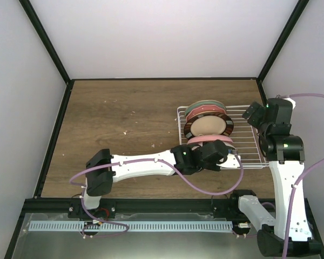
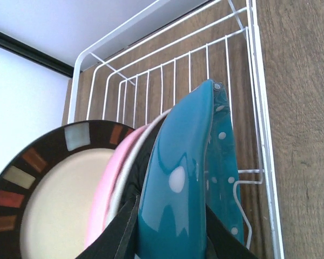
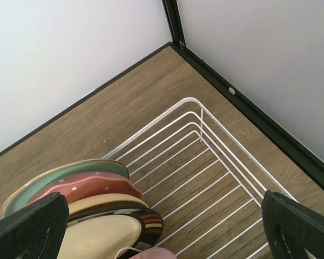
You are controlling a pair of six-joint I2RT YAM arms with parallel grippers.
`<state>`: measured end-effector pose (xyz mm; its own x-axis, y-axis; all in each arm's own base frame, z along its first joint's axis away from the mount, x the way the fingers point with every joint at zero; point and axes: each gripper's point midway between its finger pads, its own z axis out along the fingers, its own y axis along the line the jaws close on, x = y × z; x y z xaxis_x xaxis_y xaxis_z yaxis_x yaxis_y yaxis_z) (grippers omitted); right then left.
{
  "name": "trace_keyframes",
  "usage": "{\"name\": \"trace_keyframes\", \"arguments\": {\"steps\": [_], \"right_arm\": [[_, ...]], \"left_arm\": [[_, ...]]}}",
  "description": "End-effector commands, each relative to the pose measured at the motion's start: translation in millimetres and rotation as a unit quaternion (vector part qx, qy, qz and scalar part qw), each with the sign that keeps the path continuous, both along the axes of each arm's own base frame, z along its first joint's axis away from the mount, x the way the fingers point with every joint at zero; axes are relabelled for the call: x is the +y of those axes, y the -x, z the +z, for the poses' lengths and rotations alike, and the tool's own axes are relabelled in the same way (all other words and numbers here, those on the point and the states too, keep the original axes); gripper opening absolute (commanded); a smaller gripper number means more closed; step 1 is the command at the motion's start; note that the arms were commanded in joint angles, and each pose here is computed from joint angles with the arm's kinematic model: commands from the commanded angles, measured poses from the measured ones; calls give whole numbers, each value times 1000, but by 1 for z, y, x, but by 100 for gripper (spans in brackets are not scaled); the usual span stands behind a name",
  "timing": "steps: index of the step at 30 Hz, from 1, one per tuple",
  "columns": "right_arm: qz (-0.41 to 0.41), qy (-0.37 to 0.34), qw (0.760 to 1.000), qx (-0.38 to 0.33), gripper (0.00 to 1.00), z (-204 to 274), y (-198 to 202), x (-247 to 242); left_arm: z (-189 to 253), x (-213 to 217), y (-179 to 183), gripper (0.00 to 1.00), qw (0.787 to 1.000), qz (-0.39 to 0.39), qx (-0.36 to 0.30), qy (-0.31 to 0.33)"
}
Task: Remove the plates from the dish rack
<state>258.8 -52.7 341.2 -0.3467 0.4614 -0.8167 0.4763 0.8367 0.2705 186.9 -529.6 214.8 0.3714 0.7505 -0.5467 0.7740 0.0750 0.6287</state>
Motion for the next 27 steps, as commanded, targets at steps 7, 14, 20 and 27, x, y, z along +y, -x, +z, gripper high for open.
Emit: {"name": "trace_keyframes", "arguments": {"steps": [7, 14, 20, 27], "right_arm": [[0, -28, 1000, -4, 100, -10, 2, 4], [11, -31, 999, -9, 100, -6, -2, 8], [13, -38, 999, -2, 100, -14, -5, 10], [10, -42, 999, 4, 100, -21, -8, 10]], "left_arm": [[123, 16, -7, 4, 992, 26, -47, 116], [150, 39, 3, 4, 989, 9, -49, 138], [179, 58, 18, 4, 984, -10, -31, 173], [225, 94, 32, 4, 968, -34, -48, 245]]}}
